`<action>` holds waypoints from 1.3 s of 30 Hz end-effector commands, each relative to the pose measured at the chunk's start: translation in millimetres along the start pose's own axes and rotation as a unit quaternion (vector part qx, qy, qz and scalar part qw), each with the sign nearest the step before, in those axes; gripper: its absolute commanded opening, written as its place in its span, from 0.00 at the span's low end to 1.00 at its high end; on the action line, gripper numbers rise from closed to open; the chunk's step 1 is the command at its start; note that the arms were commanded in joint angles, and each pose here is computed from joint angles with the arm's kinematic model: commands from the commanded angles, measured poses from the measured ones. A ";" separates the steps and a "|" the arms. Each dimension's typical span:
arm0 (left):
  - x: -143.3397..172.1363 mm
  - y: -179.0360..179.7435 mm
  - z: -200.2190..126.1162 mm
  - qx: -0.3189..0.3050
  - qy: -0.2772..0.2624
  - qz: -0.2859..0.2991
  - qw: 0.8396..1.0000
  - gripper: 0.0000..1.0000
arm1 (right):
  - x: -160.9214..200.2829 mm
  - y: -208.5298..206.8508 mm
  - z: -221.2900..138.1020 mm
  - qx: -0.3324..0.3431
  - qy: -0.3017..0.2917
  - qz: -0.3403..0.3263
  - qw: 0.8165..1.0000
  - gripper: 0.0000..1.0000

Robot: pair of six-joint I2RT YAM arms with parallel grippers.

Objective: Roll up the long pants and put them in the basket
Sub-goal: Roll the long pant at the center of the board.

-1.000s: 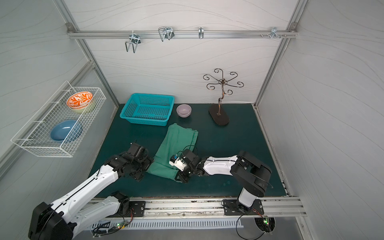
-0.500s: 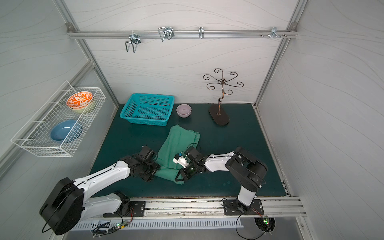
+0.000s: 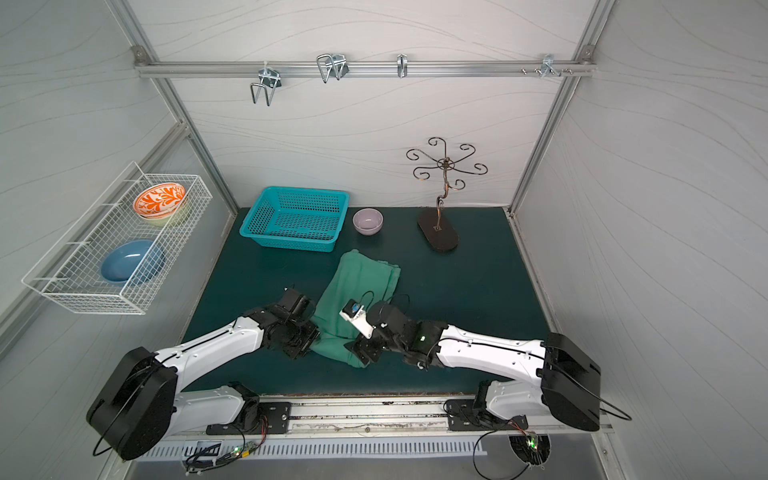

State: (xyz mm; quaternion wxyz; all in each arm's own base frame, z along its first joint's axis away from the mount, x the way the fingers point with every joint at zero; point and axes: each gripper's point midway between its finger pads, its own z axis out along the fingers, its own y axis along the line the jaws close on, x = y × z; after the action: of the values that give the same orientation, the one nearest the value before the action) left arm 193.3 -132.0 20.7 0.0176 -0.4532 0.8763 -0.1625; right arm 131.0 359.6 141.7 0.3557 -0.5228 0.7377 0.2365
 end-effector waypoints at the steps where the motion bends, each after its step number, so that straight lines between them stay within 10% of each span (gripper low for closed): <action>1: -8.5 5.1 3.1 -0.014 -0.017 0.000 1.000 0.36 | 30.4 0.3 21.3 0.033 0.071 -0.130 0.988 0.80; 10: -9.9 1.4 0.1 -0.010 -0.020 -0.003 1.000 0.36 | 67.2 11.7 69.2 0.033 0.128 -0.157 0.979 0.75; 17: -22.0 -17.5 -30.7 0.020 -0.065 0.005 0.998 0.56 | 95.3 10.3 67.5 0.034 0.158 -0.088 0.983 0.22; 22: -24.9 -22.2 -59.1 0.032 -0.085 0.009 0.996 0.79 | 103.4 30.0 60.0 -0.055 0.158 0.042 0.985 0.04; 31: 8.8 -13.7 -54.6 0.049 -0.036 0.020 0.998 0.86 | 104.4 33.0 51.2 -0.215 0.141 0.301 0.918 0.00; 39: 12.9 -37.8 -35.1 0.046 -0.015 0.054 0.997 0.84 | 109.6 18.2 50.9 -0.231 0.153 0.369 0.887 0.01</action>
State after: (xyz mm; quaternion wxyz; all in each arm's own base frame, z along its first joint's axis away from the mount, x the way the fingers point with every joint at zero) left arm 194.0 -140.0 59.1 0.0528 -0.4249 0.8866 -0.1748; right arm 126.4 349.8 38.7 0.0751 -0.3439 0.8321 0.4286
